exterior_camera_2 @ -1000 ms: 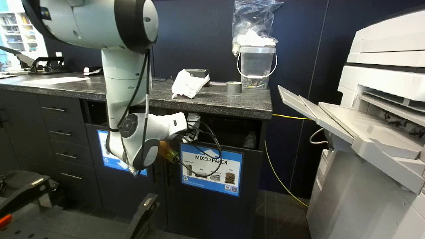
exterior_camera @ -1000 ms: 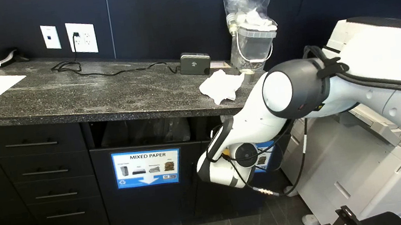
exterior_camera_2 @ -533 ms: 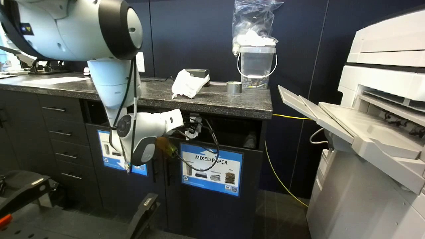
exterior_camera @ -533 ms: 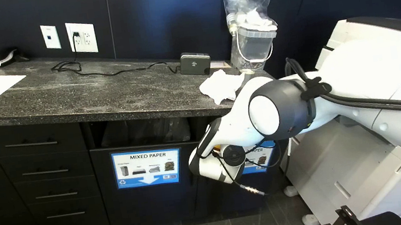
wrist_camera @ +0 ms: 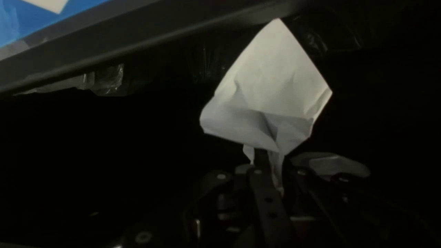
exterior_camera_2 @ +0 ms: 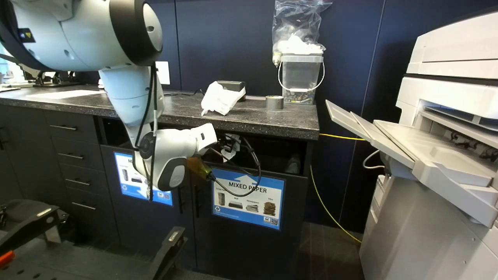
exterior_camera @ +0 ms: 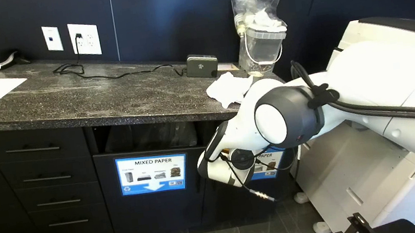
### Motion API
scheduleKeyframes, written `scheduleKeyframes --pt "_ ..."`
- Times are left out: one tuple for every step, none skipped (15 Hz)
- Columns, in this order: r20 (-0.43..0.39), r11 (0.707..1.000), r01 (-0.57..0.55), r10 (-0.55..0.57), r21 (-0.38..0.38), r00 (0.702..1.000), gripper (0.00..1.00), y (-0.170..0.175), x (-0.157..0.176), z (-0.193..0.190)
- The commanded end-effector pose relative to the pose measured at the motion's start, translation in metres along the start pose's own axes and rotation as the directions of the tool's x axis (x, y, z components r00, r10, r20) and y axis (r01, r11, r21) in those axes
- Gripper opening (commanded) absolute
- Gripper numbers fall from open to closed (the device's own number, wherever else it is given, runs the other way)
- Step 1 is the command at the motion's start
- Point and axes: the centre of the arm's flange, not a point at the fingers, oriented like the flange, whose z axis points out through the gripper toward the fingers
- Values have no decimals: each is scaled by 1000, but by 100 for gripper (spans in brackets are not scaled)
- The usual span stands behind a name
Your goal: Put the two tissues into the rubbish can.
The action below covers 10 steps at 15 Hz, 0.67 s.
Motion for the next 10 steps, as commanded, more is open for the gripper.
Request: scheduleKeyframes --pt "-36 1000 23 -23 -1 999 5 -7 -44 23" --pt "-19 999 32 -33 -4 999 7 -7 -41 25" --pt "-5 999 47 -47 3 999 33 -7 -43 24" --pt "11 998 58 -58 5 998 35 -6 -46 23" --pt "31 998 67 -67 10 997 40 -7 -45 23" --pt "62 996 81 -82 24 995 50 -5 -47 23" --pt "78 995 97 -99 34 992 57 -3 -53 24" --pt "104 994 98 -101 42 989 64 -3 -50 26" --pt "127 994 99 -104 47 986 73 -3 -50 28" --pt "142 993 107 -112 48 984 79 -1 -56 29"
